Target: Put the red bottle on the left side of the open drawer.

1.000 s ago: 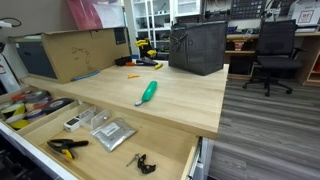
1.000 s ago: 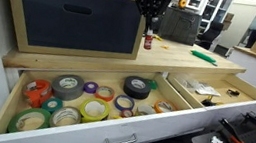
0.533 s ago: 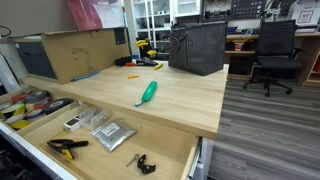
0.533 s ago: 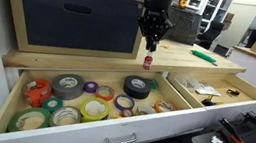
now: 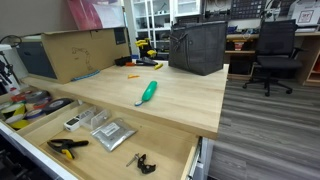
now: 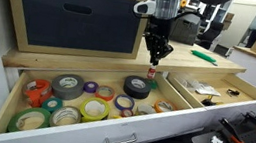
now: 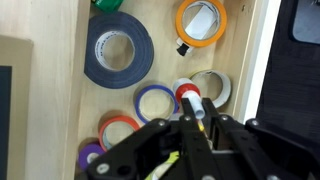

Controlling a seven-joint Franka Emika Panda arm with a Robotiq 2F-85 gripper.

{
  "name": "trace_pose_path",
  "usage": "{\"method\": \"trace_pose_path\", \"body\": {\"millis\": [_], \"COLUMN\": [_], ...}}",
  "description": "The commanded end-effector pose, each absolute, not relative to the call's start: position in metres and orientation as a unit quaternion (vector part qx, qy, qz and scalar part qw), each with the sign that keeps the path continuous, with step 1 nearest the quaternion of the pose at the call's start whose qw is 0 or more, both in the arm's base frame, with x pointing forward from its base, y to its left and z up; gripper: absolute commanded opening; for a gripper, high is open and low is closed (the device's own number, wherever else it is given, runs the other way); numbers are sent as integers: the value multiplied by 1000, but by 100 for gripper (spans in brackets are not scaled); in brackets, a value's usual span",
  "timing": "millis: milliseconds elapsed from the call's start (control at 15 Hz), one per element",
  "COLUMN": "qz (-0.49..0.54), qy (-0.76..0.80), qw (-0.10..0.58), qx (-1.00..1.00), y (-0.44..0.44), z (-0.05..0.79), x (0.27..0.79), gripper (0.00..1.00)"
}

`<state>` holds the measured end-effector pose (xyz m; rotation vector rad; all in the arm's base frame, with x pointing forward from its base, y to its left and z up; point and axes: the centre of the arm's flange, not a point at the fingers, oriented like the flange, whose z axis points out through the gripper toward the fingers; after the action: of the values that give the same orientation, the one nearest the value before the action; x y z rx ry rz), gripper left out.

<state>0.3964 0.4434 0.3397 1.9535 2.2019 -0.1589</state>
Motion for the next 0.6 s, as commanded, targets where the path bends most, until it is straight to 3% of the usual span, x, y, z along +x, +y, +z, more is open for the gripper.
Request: {"method": "trace_pose_path", "body": {"millis": [0,400,467,533], "qz": [-42,-62,-58,-58], "qy": [715,705,707,706], "qw": [105,60,78,69], "qx": [690,704,701,702], "y": [423,421,424,425], "z": [343,357,339,342], "x": [402,415,416,416], "gripper": [4,4,15,15]}}
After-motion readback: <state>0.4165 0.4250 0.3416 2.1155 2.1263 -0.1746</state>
